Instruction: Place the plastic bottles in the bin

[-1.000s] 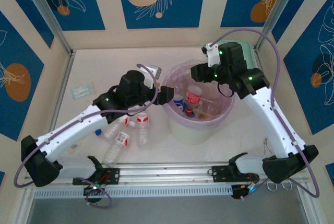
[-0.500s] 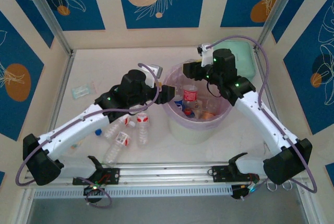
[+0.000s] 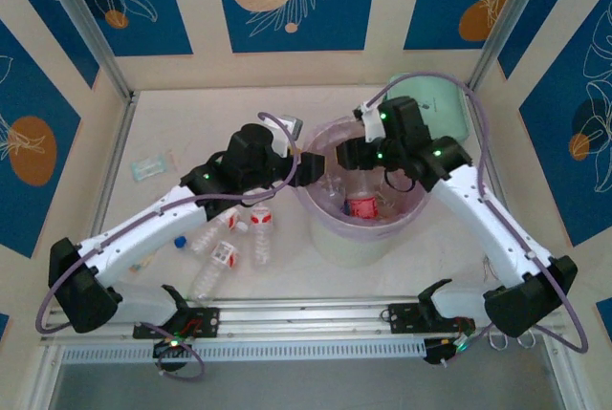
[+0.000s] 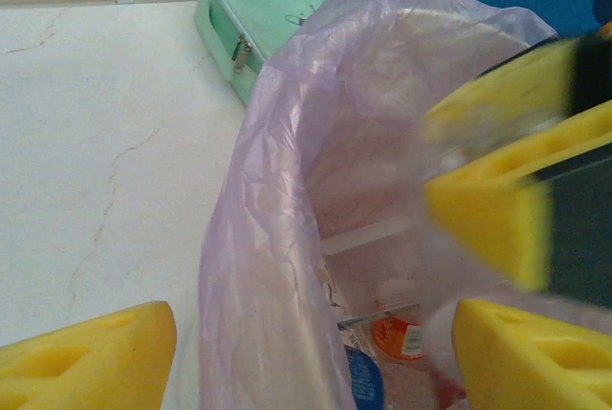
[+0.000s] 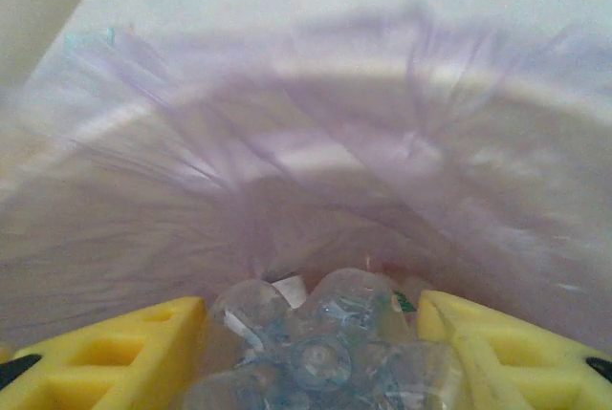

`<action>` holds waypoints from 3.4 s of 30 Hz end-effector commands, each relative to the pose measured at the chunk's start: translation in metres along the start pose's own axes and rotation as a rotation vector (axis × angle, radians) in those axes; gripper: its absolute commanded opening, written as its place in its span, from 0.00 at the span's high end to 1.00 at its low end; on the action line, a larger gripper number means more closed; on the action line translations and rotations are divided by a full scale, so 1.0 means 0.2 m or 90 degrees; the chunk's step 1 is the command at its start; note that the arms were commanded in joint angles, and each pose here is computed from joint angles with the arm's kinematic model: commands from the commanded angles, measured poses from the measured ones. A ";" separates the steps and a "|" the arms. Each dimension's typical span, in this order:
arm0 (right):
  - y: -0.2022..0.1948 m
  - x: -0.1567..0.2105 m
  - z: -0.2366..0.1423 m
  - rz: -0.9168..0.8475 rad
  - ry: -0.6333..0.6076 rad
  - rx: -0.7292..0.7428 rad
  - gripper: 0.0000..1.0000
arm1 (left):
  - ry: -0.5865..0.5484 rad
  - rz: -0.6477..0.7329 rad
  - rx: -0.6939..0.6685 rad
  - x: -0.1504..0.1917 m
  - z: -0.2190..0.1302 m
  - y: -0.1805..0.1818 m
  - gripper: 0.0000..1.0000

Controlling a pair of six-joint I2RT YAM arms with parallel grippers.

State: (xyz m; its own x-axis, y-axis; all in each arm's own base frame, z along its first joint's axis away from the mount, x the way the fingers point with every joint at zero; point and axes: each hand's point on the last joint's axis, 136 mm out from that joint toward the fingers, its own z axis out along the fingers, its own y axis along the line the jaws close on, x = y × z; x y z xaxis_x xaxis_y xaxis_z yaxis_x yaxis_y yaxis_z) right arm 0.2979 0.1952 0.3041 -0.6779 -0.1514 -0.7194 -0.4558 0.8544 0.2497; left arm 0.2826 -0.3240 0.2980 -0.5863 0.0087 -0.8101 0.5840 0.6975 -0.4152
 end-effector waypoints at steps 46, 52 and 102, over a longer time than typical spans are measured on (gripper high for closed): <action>-0.26 -0.16 0.22 0.026 -0.107 0.041 0.01 | -0.059 0.079 -0.219 -0.21 -0.48 0.27 0.07; -0.24 -0.14 -0.07 0.023 -0.059 0.080 0.01 | 0.083 0.047 -0.340 0.14 -0.50 0.55 0.09; -0.09 -0.03 -0.63 0.159 -0.151 -0.041 0.03 | 0.053 0.129 -0.480 0.17 -0.67 0.44 0.46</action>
State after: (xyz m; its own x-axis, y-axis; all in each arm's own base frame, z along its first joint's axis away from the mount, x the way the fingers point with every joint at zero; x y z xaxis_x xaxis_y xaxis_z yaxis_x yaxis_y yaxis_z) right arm 0.2440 0.1233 0.3754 -0.6413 0.1790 -0.7462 -0.3374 0.8076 0.4837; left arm 0.2347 -0.1896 0.2419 -0.6598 0.0797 -0.7472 0.1212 0.9926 -0.0012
